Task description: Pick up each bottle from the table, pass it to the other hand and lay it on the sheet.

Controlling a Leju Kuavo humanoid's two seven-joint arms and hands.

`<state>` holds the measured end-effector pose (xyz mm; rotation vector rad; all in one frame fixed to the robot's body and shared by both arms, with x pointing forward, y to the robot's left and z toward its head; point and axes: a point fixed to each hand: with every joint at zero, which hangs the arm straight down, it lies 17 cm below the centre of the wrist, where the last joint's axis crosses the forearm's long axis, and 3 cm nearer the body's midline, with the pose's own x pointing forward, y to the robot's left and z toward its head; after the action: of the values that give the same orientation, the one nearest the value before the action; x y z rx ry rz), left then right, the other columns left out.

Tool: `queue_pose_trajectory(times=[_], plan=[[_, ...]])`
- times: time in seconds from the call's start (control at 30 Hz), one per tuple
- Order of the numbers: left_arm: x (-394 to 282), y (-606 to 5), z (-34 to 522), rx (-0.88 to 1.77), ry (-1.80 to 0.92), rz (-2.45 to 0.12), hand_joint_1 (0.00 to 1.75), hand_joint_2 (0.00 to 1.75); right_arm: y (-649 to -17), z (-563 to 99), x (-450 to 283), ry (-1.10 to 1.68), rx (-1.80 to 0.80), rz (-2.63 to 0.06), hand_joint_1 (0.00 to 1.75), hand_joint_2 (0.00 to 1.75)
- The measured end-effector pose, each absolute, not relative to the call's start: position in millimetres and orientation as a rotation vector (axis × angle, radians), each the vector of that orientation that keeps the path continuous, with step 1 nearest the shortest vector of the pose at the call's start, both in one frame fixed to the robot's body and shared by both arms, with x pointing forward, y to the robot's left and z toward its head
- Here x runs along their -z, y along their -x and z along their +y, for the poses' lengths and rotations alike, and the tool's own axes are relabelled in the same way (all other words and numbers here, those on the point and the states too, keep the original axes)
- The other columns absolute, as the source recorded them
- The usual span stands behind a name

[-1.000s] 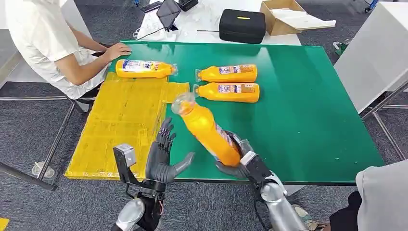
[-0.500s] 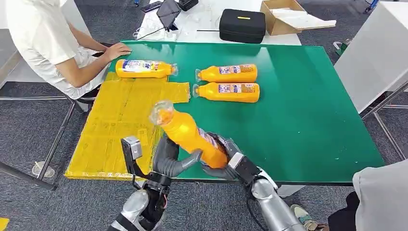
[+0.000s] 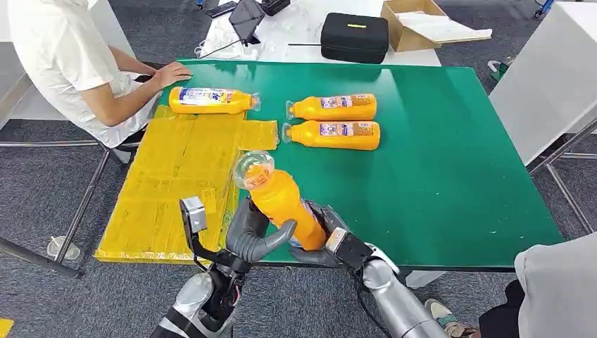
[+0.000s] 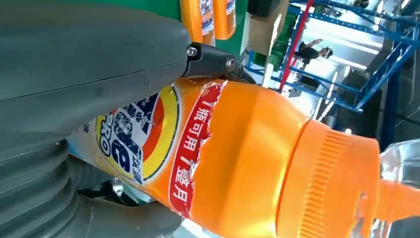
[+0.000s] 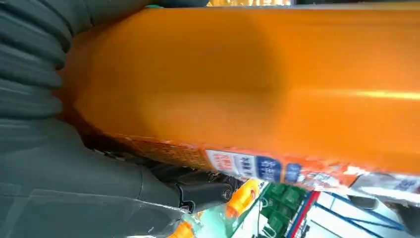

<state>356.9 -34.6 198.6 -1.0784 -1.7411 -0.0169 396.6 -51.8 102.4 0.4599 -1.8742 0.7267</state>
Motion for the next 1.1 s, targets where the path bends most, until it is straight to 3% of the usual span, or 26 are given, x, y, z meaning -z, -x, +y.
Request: queue_pose_trajectory(times=[0.2,0.3,0.37,0.4,0.47,0.73,1.1], plan=[[-187.1,-361.4,-41.2,0.092,0.981,-1.748,1.75,1.75,-394.6,-47.9,-100.6,-0.466,-0.731,-1.868,1.75,1.75],[-176.4,-366.6,-44.4,0.129,0.901,-1.744,1.75,1.75,-393.5,-48.2,-97.0,-0.461,-0.73,-1.858,1.62,1.75],[-172.2,-368.9,-46.6,0.14,0.883,-1.735,1.75,1.75,-392.3,-48.3,-94.4,-0.46,-0.729,-1.849,1.34,1.75],[-170.6,-369.6,-47.1,0.142,0.877,-1.731,1.75,1.75,-391.5,-48.6,-93.0,-0.459,-0.727,-1.846,1.34,1.75],[-167.9,-370.4,-48.7,0.142,0.869,-1.723,1.75,1.75,-391.2,-49.5,-90.3,-0.451,-0.724,-1.838,0.0,1.75],[-152.1,-388.4,-35.0,0.124,0.687,-1.734,1.75,1.75,-397.8,-55.0,-87.3,-0.304,-0.735,-1.877,0.0,1.75],[-173.4,-413.5,21.5,-0.097,0.562,-1.811,1.75,1.75,-404.5,-89.6,-126.7,0.159,-0.661,-2.105,0.0,1.75]])
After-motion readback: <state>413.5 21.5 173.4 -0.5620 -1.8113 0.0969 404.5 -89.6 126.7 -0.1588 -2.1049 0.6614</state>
